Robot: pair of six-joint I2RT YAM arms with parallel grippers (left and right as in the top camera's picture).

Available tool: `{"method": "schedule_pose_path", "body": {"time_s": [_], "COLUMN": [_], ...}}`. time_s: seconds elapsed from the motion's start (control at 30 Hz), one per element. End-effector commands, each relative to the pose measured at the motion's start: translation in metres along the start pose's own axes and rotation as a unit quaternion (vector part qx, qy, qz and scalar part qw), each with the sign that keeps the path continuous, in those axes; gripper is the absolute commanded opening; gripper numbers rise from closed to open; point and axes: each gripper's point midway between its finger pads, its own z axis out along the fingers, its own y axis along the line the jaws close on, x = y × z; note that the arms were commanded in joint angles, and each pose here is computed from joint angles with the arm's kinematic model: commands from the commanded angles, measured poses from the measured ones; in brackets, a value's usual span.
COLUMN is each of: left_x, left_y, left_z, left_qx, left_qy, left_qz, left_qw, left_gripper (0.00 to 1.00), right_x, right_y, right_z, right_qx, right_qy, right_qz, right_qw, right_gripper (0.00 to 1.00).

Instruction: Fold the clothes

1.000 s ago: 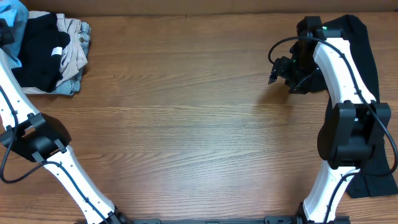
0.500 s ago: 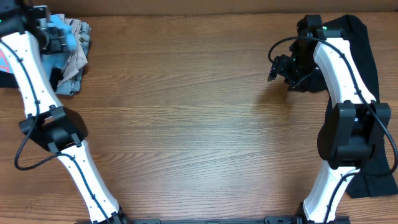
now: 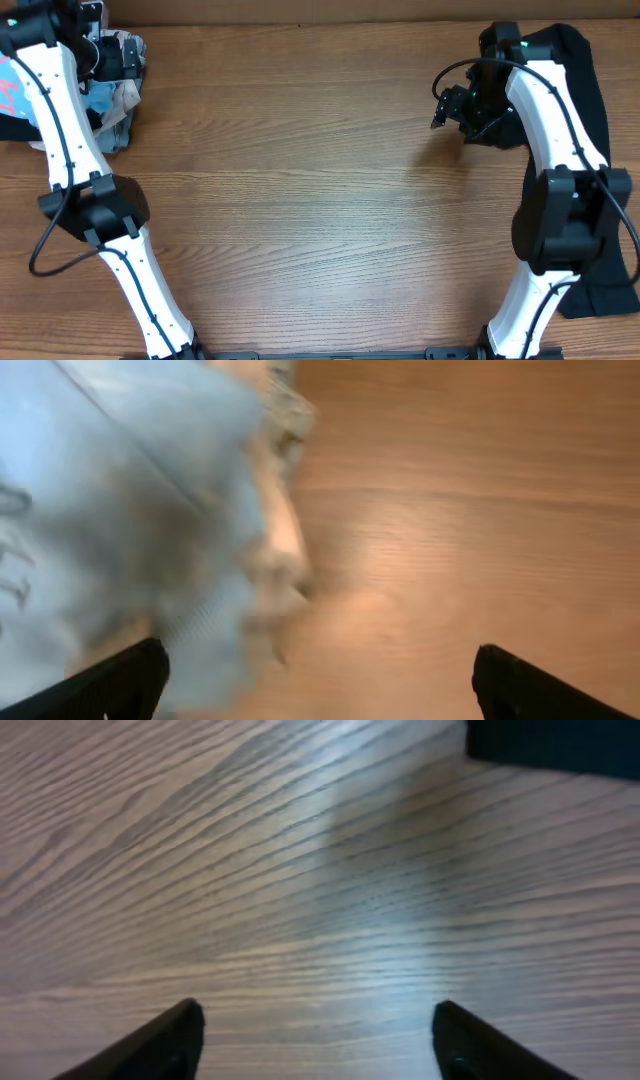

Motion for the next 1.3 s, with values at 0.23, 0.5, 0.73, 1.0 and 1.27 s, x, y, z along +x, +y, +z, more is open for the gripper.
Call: {"method": "schedule_pose_path", "body": {"time_s": [0.23,0.5,0.73,1.0,1.27], "left_x": [0.011,0.014,0.016,0.016,0.016], "left_y": [-0.114,-0.152,-0.165,-0.165,-0.165], "left_z": [-0.102,-0.099,-0.098,-0.098,-0.098], "left_qx": [0.150,0.165,0.171,0.170,0.170], "left_qy": [-0.021,-0.008,-0.005,-0.005,-0.005], "left_qz": [-0.046,-0.023,-0.011,-0.011,-0.011], "left_qw": [0.987,0.986,0.985,0.985,0.985], "left_gripper": [1.00,1.00,1.00,1.00,1.00], "right_x": [0.055,0.132,0.185,0.208,0.205], "right_y": [0.028,0.007,0.000,-0.002,-0.001], "right_z": [-0.186,-0.267,-0.309,-0.315,-0.313], "right_qx": [-0.003,-0.017,-0.066,-0.088,-0.086], "right_qy": [-0.219,-0.312,-0.373,-0.375,-0.370], "right_qz": [-0.073,-0.081,-0.095,-0.105,-0.104], "right_qw": [0.973,0.947,0.921,0.917,0.919], "right_gripper": [1.00,1.00,1.00,1.00,1.00]}}
